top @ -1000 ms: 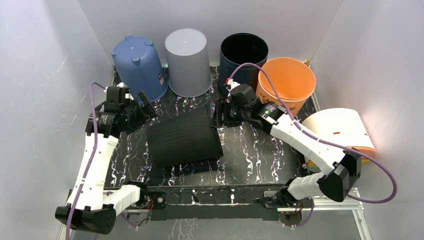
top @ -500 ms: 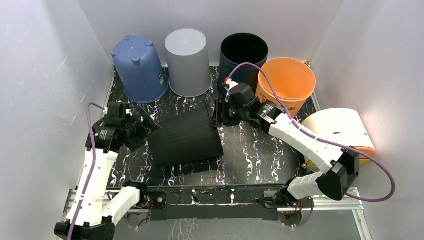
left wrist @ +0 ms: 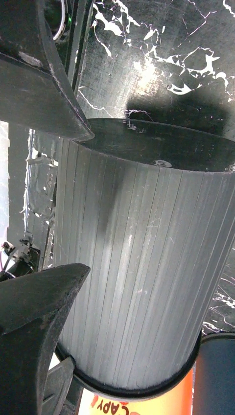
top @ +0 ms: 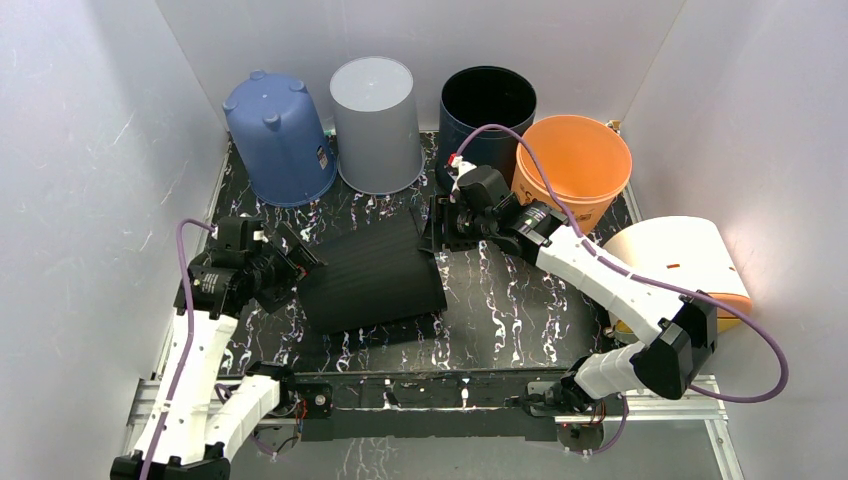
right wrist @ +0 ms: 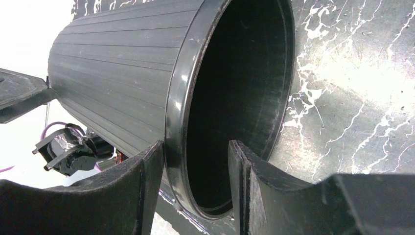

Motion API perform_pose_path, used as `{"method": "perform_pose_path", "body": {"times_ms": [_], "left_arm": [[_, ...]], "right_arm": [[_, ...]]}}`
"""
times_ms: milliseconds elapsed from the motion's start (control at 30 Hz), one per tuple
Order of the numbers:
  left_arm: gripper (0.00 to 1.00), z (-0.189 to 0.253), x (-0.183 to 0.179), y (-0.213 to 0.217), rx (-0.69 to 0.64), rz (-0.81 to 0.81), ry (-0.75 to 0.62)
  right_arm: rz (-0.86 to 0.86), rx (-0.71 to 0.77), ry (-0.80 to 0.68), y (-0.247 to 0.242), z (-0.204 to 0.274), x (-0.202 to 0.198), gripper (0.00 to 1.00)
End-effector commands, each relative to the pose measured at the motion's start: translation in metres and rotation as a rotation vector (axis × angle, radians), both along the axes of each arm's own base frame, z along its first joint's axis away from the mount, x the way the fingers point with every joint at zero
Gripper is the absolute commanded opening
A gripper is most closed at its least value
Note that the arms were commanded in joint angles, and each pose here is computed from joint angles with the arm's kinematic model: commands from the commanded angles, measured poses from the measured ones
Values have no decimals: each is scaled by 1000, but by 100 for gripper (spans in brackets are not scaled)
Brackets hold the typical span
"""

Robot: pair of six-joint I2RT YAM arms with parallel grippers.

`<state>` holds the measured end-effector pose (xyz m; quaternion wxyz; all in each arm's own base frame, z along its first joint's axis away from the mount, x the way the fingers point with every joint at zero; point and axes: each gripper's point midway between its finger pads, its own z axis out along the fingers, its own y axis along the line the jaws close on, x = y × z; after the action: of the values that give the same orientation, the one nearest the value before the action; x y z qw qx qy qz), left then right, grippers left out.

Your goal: Turn the large container upside down

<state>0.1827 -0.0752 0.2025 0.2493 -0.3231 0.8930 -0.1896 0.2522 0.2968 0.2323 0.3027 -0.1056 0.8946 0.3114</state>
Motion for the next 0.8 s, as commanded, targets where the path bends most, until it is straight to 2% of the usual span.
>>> {"method": "perform_pose_path", "body": {"times_ms": [0, 133, 233, 333, 567, 767], "left_arm": [[95, -8, -4, -7, -27, -45, 27], [92, -16, -1, -21, -100, -88, -26], [93, -10, 6, -36, -194, -119, -103], [92, -2, 10, -47, -236, -169, -112], [93, 36, 22, -64, -299, -285, -226], [93, 79, 31, -90, -478, -373, -333]], "right_arm": [[1, 25, -31, 2, 7, 4, 48], [-6, 31, -35, 3, 11, 5, 48], [-12, 26, -33, 1, 9, 6, 48], [-12, 36, -24, 2, 6, 4, 48], [-4, 77, 19, 9, -1, -1, 48], [8, 139, 60, 15, -3, -5, 49]]}}
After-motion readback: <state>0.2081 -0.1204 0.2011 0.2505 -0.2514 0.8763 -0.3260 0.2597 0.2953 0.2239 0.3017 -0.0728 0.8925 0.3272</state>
